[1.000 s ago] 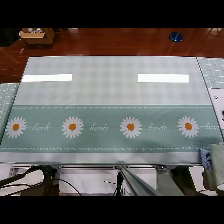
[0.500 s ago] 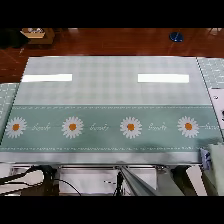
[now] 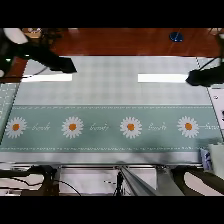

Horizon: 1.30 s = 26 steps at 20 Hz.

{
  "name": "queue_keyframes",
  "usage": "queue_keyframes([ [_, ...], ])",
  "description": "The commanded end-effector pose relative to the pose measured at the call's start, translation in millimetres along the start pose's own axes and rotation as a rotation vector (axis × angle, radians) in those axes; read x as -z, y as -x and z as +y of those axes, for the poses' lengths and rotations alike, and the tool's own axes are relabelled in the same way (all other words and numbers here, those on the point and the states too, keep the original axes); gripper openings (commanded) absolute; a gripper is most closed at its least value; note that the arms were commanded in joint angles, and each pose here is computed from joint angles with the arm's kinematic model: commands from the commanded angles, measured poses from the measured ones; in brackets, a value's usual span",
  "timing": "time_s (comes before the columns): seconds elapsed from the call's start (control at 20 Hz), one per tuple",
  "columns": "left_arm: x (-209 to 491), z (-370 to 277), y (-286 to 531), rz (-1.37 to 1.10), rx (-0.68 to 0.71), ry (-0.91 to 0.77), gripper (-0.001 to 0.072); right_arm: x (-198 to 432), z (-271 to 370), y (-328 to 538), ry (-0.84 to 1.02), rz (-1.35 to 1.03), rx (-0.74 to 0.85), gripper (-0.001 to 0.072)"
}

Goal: Fold the shirts.

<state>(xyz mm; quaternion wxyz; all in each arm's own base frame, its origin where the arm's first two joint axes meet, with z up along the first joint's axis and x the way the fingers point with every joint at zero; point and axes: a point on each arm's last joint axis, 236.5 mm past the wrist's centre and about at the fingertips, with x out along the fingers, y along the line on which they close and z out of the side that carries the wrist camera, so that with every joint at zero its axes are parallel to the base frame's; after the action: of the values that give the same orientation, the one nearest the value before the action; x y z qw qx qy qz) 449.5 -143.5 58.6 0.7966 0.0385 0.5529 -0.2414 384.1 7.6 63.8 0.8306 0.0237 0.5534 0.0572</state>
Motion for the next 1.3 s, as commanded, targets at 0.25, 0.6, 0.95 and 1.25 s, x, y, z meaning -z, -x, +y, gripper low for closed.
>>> queue_keyframes([
  [0.25,20,-66,-29,0.138,-0.161,-0.229,0.0521,56,35,-27,0.149,0.305,0.106,0.0352],
  [0.6,21,-72,-30,0.140,-0.155,-0.242,0.0522,55,35,-27,0.149,0.305,0.106,0.0352],
  [0.95,21,-72,-30,0.140,-0.155,-0.242,0.0522,55,35,-27,0.149,0.305,0.106,0.0353],
  [1.25,21,-72,-30,0.140,-0.155,-0.242,0.0522,55,35,-27,0.149,0.305,0.106,0.0352],
])
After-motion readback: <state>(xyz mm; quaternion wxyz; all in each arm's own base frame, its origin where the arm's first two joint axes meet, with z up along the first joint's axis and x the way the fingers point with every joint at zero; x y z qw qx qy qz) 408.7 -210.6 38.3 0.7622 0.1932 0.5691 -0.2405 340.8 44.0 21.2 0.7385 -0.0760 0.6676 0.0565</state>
